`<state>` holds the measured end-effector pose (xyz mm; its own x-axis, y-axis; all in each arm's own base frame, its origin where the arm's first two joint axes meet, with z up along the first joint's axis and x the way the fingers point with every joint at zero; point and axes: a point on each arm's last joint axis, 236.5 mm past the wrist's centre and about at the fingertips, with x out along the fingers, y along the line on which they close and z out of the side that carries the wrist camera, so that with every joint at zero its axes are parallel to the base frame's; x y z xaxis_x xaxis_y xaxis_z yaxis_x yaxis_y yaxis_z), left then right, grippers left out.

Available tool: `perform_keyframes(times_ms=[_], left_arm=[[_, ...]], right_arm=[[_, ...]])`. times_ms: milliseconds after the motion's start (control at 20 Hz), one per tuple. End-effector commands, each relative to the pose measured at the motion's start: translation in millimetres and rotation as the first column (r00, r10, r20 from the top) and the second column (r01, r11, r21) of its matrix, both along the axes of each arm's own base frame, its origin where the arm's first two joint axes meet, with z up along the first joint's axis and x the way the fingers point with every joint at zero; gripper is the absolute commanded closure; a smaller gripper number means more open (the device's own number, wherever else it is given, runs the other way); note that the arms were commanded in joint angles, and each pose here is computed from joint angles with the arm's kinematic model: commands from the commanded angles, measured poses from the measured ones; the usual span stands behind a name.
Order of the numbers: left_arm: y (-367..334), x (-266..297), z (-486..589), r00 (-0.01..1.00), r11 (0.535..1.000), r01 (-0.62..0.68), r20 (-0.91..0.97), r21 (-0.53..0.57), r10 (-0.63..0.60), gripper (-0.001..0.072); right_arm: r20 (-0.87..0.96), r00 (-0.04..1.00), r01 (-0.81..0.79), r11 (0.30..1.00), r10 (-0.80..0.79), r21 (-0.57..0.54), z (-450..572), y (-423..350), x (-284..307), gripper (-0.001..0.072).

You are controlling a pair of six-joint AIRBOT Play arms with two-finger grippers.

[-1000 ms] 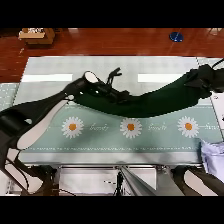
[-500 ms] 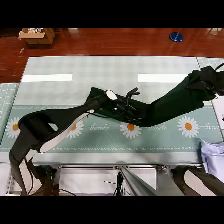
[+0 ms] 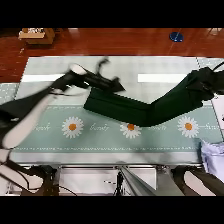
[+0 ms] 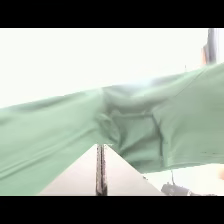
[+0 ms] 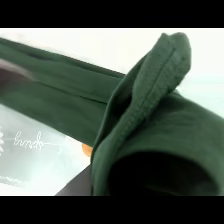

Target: Fold the shirts.

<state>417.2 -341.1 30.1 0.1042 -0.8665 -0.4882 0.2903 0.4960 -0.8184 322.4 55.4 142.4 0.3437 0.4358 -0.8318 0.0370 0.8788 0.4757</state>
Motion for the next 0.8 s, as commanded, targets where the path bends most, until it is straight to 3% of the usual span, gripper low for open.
perform_keyframes(times_ms=[0, 200, 500, 600, 750], left_arm=[[111, 35, 70, 0.974, 0.987, -0.148, 0.184, 0.063, 0.134, 0.0689], [216, 30, 147, 0.898, 0.944, -0.320, 0.347, 0.087, 0.272, 0.0688], [315, 3, 202, 0.786, 0.861, -0.498, 0.472, 0.103, 0.399, 0.0688], [345, -4, 202, 0.765, 0.827, -0.550, 0.466, 0.116, 0.444, 0.0688], [366, -17, 197, 0.771, 0.813, -0.566, 0.432, 0.132, 0.467, 0.0687]], right_arm=[[0.073, 0.996, -0.056, 0.997, 0.060, -0.060, 0, 21, 14, 0.0684], [0.113, 0.982, -0.142, 0.988, 0.148, -0.064, -10, 73, 30, 0.0684], [0.089, 0.958, -0.269, 0.962, 0.272, -0.044, -65, 161, 51, 0.0684], [0.080, 0.950, -0.300, 0.953, 0.302, -0.041, -88, 189, 55, 0.0684], [0.066, 0.950, -0.304, 0.952, 0.306, -0.035, -120, 219, 62, 0.0684]])
